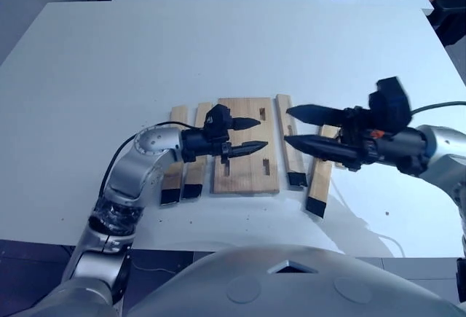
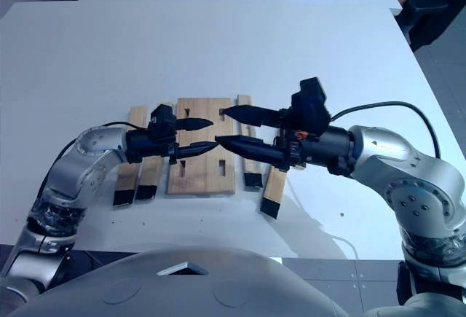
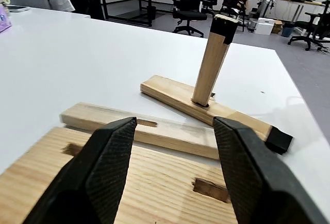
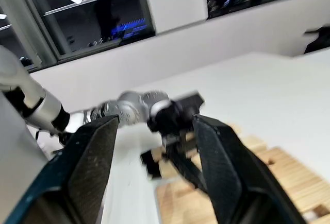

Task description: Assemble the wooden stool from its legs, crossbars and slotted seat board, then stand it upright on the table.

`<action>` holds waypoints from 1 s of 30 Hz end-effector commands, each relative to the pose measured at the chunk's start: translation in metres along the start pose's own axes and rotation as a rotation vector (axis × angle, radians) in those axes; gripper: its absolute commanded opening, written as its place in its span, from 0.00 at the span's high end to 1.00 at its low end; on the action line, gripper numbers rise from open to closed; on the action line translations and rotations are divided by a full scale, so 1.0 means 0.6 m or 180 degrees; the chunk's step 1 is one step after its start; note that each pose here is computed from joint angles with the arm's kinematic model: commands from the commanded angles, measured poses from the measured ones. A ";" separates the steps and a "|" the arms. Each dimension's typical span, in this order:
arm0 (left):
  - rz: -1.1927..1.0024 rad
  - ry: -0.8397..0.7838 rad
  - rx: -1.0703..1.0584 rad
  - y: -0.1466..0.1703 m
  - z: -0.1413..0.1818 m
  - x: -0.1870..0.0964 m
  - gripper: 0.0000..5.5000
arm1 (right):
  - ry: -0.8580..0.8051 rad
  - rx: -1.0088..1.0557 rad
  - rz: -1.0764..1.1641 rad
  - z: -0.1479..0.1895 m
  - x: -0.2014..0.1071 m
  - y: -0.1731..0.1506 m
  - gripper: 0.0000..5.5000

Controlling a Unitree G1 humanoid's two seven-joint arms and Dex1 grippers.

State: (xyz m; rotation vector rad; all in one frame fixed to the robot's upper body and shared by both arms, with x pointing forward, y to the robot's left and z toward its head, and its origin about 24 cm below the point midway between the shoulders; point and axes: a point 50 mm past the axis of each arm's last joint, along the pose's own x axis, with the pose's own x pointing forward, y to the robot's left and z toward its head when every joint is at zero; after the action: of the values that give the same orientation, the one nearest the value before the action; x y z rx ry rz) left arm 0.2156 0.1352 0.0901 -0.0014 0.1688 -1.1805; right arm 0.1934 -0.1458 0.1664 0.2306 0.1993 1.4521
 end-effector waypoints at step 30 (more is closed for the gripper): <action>0.0239 -0.0117 0.0098 0.067 0.042 0.000 0.50 | 0.2023 -0.0199 -0.0456 -0.210 -0.087 0.024 0.52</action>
State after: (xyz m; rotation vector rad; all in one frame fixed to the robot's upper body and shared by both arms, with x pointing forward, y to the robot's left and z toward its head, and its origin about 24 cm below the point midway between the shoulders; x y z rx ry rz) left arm 0.2548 0.1469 0.1096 0.0146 0.1251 -1.1250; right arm 0.1400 -0.1824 0.0516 -0.2592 0.6337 1.3563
